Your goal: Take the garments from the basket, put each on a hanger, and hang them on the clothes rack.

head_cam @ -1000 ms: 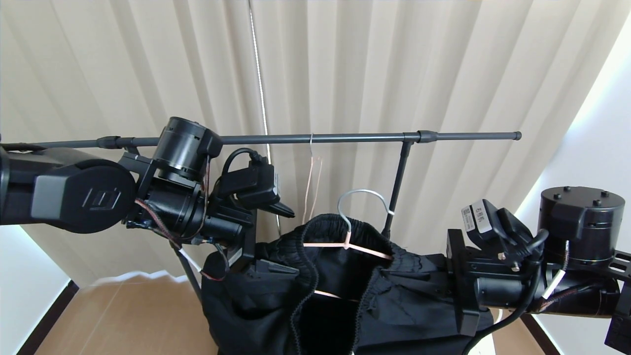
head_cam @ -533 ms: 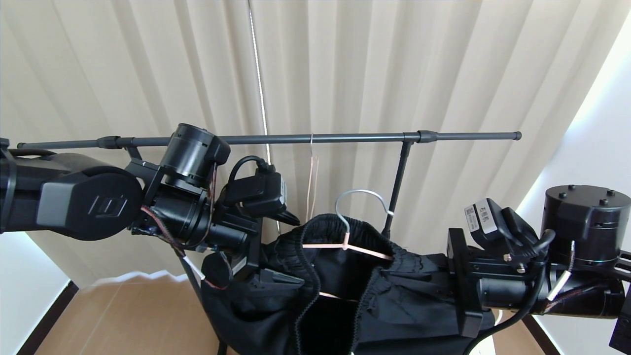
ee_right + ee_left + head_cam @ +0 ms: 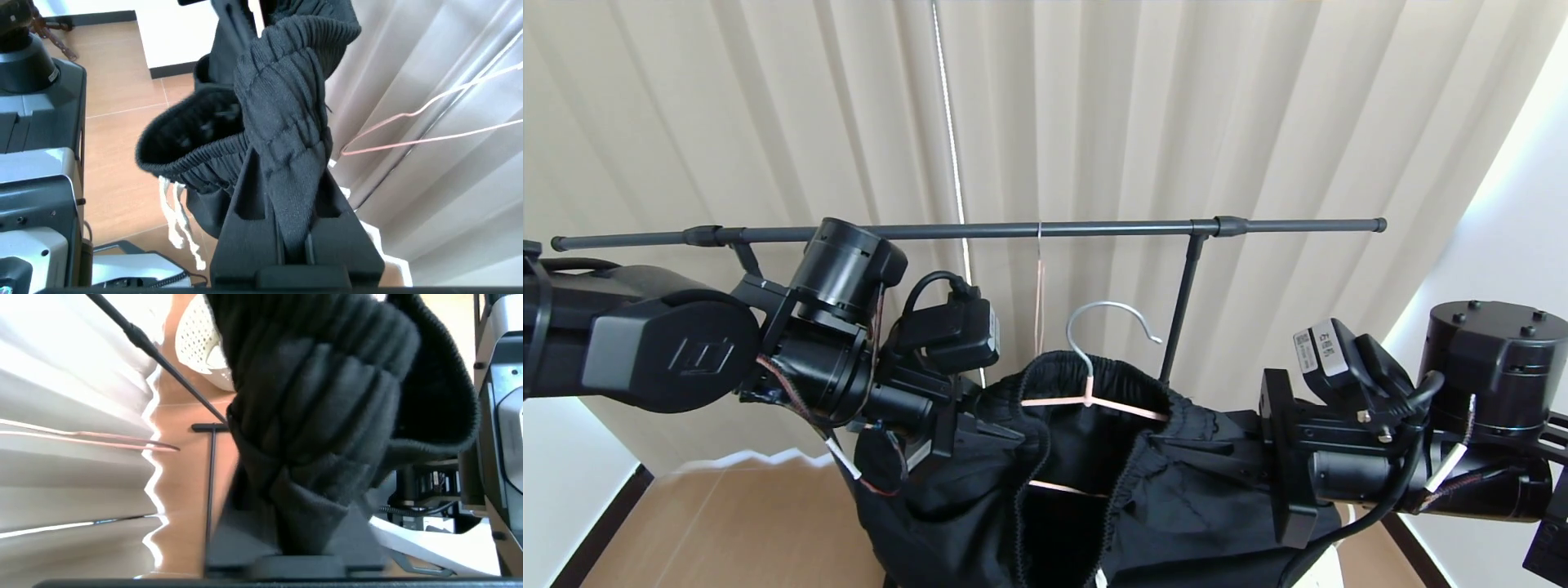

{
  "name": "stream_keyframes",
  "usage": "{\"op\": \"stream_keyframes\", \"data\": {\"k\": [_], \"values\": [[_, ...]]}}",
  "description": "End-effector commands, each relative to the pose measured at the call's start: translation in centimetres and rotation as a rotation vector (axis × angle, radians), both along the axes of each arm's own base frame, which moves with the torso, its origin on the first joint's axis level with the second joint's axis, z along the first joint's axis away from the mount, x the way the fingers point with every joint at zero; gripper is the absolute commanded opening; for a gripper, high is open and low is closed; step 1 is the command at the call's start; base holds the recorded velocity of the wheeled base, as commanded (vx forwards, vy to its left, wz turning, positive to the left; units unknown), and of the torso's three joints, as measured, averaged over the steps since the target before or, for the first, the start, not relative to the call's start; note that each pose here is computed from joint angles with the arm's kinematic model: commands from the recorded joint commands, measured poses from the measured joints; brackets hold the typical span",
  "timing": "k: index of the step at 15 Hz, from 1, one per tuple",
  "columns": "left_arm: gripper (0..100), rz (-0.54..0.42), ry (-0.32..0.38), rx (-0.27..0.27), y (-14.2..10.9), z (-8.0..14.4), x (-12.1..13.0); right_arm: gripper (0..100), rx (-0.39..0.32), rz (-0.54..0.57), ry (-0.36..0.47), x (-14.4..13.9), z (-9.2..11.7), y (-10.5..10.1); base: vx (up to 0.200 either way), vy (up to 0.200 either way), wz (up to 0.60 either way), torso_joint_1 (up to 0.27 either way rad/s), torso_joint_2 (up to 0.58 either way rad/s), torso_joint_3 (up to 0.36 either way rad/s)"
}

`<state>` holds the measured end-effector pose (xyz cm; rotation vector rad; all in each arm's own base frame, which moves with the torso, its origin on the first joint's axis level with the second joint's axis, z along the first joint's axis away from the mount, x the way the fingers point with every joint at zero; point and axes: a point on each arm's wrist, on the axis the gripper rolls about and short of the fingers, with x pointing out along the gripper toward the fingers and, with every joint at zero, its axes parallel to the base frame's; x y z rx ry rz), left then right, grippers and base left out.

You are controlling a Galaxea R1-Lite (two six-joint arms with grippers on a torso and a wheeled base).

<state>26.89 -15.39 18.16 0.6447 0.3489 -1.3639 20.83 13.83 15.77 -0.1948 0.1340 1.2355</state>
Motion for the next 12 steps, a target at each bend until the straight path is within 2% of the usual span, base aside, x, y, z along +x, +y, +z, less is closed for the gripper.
{"op": "stream_keyframes", "data": {"k": [1, 4, 8, 9, 12], "values": [[0, 0.005, -0.002, -0.001, 0.17, 0.15, -0.13, 0, -0.003, 0.0, 0.005, 0.25, -0.2, 0.15, 0.0, 0.0, 0.0, 0.0, 0.0, 0.0], [0, 0.013, -0.016, -0.012, 0.18, 0.22, 0.15, 0, 0.01, -0.001, -0.017, 0.88, -0.52, 0.47, 0.0, 0.0, 0.0, 0.0, 0.0, 0.0], [0, 0.039, -0.009, -0.033, 0.12, 0.37, 0.28, 0, 0.02, -0.007, -0.003, 0.92, -0.56, 0.45, 0.0, 0.0, 0.0, 0.0, 0.0, 0.0], [0, 0.039, -0.009, -0.033, 0.15, 0.35, 0.24, 100, 0.023, -0.01, 0.0, 0.94, -0.5, 0.41, 0.0, 0.0, 0.0, 0.0, 0.0, 0.0], [0, 0.044, -0.023, -0.04, 0.33, 0.68, 0.19, 100, 0.024, -0.026, 0.007, 1.04, -0.52, -0.03, 0.0, 0.0, 0.0, 0.0, 0.0, 0.0]]}}
